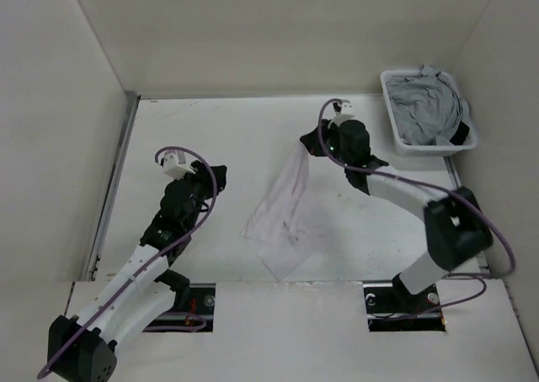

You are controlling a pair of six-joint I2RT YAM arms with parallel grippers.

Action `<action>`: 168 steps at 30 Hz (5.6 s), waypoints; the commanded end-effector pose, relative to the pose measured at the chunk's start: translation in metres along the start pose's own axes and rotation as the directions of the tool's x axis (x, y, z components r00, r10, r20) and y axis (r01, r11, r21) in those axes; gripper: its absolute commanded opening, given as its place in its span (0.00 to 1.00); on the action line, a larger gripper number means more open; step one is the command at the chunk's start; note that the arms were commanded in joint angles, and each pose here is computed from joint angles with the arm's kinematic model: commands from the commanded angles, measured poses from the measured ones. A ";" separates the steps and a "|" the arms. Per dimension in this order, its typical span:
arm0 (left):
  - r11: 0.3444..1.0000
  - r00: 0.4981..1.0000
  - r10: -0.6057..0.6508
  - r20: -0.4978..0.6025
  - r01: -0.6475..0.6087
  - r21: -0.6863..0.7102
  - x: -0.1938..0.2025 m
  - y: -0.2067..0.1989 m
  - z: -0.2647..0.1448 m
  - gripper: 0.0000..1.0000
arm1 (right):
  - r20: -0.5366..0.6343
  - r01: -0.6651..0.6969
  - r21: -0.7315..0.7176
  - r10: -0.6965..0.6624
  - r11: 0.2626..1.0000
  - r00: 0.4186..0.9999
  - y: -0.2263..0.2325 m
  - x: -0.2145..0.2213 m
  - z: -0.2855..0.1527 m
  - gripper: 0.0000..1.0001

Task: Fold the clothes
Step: Flatten the tank top out

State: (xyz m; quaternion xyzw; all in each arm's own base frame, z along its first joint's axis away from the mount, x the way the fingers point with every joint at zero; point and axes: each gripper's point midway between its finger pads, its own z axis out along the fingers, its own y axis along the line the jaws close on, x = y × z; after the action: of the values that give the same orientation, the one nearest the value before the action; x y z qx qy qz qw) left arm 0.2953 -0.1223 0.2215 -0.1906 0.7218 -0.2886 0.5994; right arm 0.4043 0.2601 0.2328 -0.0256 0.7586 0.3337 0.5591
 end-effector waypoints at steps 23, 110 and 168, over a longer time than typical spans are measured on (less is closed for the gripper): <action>0.841 0.766 0.539 -0.349 -0.510 0.181 0.197 -0.037 -0.026 0.42 | -0.220 -0.155 0.390 0.256 0.908 0.942 -0.052 0.175 -0.125 0.28; 0.922 0.929 0.271 -0.253 -0.326 -0.208 0.122 0.038 0.093 0.04 | -0.543 -0.090 0.338 0.272 0.937 0.794 -0.004 0.273 -0.129 0.04; 0.955 0.854 0.145 -0.500 -0.252 -0.154 0.200 0.071 -0.001 0.39 | -0.516 0.021 0.116 0.042 0.993 0.856 0.064 0.225 -0.047 0.33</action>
State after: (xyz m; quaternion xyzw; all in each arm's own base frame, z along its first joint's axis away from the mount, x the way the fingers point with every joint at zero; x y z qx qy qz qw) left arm 0.2594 -0.1916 0.0281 -0.0965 0.8926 -0.1792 0.4023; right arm 0.2441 0.3412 0.0585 -0.0798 0.9141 0.2459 0.3125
